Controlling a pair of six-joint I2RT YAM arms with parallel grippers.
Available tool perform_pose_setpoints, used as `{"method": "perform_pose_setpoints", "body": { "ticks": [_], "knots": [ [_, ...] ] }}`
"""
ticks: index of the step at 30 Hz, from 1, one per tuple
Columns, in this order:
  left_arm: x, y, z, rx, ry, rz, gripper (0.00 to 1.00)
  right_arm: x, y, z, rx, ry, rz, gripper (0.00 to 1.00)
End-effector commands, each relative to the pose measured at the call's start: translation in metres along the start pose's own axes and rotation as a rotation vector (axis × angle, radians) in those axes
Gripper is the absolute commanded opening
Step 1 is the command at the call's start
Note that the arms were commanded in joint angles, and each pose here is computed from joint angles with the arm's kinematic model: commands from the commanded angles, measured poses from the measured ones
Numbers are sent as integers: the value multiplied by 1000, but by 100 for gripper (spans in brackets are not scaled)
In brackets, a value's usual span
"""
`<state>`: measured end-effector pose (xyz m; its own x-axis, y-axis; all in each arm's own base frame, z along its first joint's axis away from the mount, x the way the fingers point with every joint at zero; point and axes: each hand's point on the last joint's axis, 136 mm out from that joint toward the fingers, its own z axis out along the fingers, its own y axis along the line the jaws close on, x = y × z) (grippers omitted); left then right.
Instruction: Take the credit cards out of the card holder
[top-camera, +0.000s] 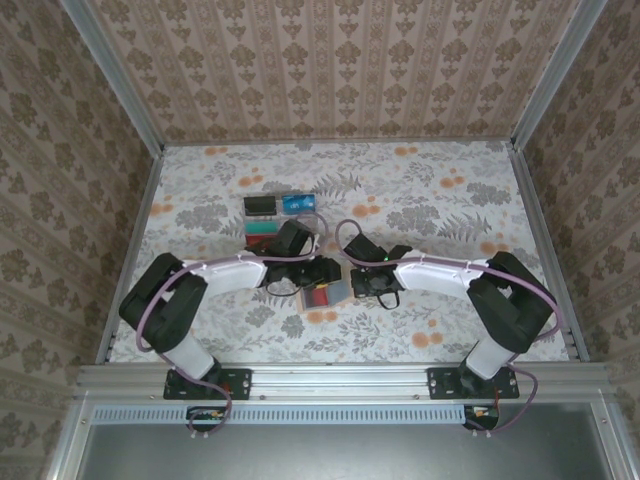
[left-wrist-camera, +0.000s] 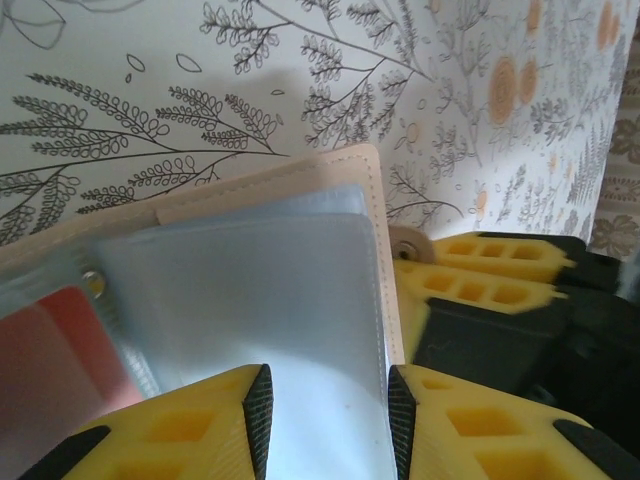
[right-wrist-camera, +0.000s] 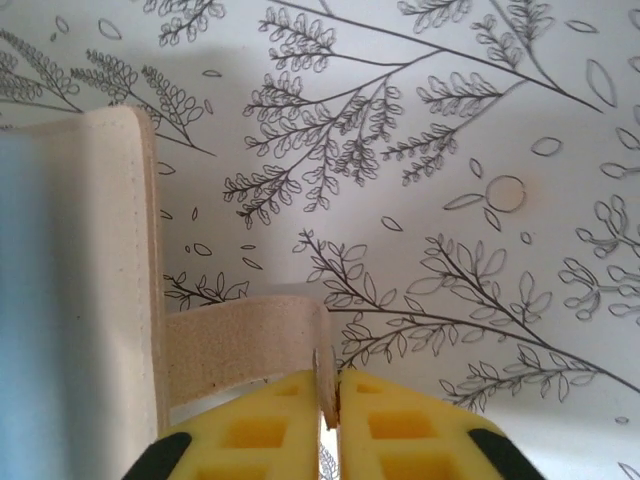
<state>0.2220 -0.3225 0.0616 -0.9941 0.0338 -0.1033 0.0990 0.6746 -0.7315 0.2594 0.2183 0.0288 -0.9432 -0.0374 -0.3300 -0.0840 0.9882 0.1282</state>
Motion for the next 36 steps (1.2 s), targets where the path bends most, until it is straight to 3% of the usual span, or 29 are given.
{"method": "perform_pose_setpoints", "body": {
  "ticks": [1,7,11,17,24,36],
  "knots": [
    [-9,-18,6,61,-5,20,39,-6,-3,-15,-41,-44,71,21],
    [-11,3,13,-41,-13,-9,37,-16,-27,-39,-39,-132,169,36],
    [-8,11,18,-59,-3,-15,32,-29,-11,-63,-142,-192,128,40],
    [-12,0,21,-20,-11,-3,32,-34,26,-75,-278,-214,34,39],
    [-35,-15,-1,13,-75,0,42,-22,47,-59,-343,-196,76,34],
    [-30,25,-51,-71,-135,-79,47,-8,87,-35,-357,-59,-44,32]
  ]
}}
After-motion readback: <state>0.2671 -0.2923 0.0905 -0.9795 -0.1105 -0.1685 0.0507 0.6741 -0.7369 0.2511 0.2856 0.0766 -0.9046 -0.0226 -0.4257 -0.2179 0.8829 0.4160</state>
